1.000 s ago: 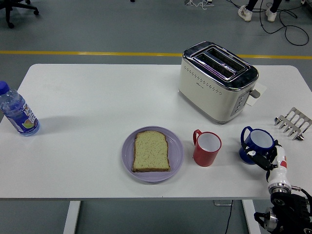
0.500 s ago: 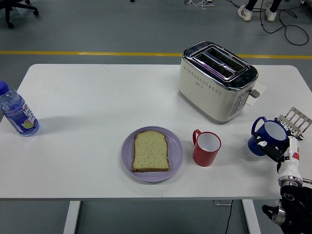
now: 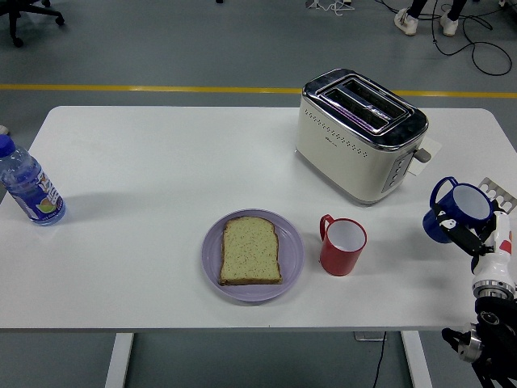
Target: Pick up the cup,pour liquid into bread,place the cup on the desk
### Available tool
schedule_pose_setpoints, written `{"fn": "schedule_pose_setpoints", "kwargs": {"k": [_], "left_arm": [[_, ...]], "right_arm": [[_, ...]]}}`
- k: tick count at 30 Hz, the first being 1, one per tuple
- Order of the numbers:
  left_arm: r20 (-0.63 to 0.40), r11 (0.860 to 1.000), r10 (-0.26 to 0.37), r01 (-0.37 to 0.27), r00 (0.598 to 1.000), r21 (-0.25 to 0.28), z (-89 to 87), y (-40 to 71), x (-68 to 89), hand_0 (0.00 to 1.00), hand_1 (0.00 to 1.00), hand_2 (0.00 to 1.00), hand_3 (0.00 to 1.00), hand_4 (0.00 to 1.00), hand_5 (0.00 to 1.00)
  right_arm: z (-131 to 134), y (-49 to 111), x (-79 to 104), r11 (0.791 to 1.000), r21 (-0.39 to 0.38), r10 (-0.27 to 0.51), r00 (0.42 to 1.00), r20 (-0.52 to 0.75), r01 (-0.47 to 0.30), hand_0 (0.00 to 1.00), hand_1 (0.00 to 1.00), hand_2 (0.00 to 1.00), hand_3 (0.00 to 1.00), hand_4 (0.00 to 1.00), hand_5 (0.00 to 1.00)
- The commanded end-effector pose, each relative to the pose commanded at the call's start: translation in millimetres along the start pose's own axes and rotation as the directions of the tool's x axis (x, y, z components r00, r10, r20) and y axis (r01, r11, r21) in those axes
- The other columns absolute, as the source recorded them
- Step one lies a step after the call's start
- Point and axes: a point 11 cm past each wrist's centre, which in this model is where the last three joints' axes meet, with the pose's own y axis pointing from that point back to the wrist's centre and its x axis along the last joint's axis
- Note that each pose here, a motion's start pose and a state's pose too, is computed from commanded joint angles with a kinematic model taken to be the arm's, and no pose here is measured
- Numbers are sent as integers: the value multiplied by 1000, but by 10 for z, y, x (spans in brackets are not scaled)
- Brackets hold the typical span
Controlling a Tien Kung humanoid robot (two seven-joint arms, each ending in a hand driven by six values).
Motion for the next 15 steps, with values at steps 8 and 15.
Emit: {"fn": "schedule_pose_setpoints", "kwargs": {"k": [8,15], "left_arm": [[-2,1000,2,-2,1000,-1,5,0,10,639,649,661,560,332,837],[-3,1000,2,-2,1000,-3,19,0,16,639,649,662,560,331,837]], "right_arm": [[-365,-42,-95,997,56,-52,998,-44,54,275,324,525,552,786,19],[-697,-19,-306,986,70,-144,985,-91,151,222,271,510,545,748,21]]}}
